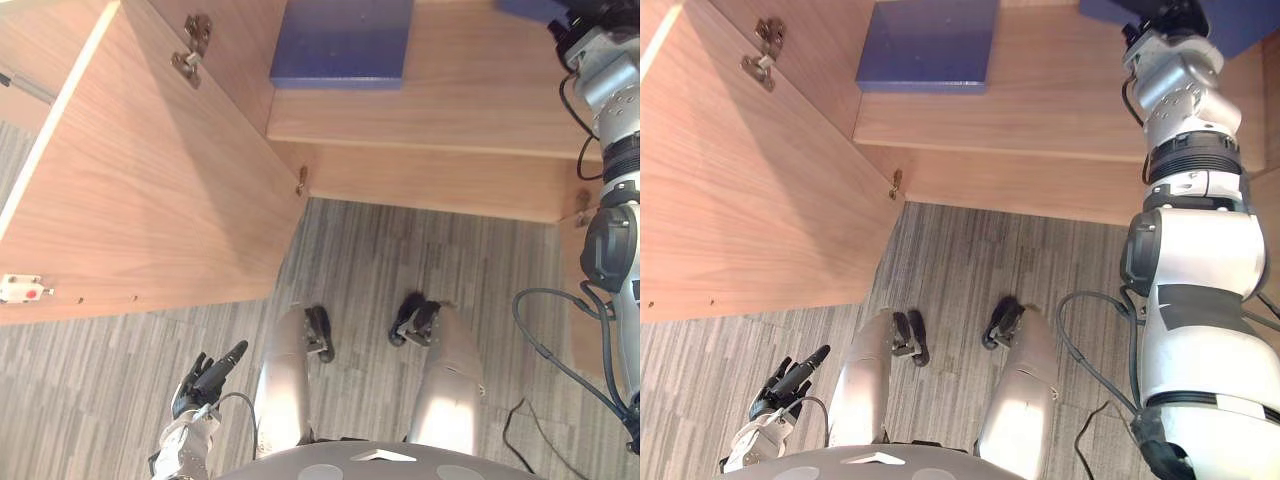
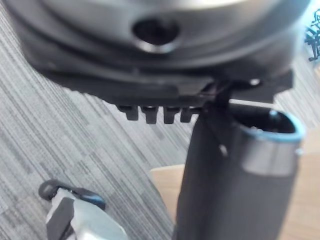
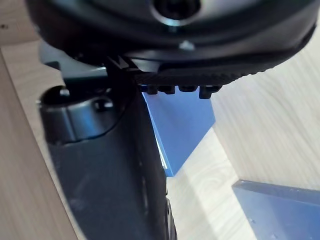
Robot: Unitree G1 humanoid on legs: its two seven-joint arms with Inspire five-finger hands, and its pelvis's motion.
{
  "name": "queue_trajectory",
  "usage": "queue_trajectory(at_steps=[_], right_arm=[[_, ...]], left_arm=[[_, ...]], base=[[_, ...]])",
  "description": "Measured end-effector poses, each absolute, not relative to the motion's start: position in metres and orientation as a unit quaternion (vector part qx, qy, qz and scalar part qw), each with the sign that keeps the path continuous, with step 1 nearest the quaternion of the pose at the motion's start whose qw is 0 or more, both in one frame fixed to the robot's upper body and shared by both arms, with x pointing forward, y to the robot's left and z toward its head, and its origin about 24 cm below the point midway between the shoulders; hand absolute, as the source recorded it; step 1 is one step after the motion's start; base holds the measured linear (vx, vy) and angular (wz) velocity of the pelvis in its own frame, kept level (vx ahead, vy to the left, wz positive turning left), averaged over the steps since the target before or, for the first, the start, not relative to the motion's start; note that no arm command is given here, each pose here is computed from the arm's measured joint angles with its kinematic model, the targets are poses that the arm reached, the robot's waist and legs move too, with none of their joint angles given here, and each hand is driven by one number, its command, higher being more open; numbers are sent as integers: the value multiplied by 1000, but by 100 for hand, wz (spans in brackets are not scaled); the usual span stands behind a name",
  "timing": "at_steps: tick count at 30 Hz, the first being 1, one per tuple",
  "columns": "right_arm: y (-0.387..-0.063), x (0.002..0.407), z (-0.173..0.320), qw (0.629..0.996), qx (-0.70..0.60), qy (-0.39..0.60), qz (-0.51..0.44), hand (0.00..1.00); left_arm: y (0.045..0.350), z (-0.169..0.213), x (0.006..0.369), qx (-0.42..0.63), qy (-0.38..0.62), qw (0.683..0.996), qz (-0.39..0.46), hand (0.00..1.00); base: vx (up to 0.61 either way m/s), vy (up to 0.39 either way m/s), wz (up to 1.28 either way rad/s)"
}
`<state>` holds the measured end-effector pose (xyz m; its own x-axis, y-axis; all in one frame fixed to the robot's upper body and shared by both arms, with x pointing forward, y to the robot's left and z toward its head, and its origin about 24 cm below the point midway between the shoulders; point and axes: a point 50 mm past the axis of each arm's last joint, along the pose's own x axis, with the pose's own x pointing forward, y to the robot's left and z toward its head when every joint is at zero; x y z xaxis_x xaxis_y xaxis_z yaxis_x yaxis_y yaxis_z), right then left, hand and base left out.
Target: Walk over to the cabinet, pick up the folder, carry it to the office cabinet, place the folder inside the office cabinet, then close the office cabinet door
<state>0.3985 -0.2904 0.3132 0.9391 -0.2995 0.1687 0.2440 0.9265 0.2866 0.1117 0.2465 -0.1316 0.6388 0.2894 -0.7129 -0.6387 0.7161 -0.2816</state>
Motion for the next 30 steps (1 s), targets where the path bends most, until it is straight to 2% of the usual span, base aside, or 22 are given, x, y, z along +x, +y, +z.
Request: queue_trajectory(at_steps=[6, 15, 22, 30], right_arm=[[-299, 399, 284, 993, -36, -24, -113, 100], [-325, 387, 234, 994, -23, 40, -98, 100], [-345, 367, 175, 976, -137, 151, -77, 100], [-343, 367, 182, 962, -221, 146, -60, 100]], left_arm=[[258, -129, 115, -265, 326, 867, 269, 100], [290, -119, 108, -244, 313, 872, 287, 100], [298, -115, 109, -213, 326, 884, 260, 100], [293, -119, 112, -219, 336, 881, 252, 100]], base=[[63, 59, -4], [0, 39, -2], [1, 4, -1], [-13, 25, -6]])
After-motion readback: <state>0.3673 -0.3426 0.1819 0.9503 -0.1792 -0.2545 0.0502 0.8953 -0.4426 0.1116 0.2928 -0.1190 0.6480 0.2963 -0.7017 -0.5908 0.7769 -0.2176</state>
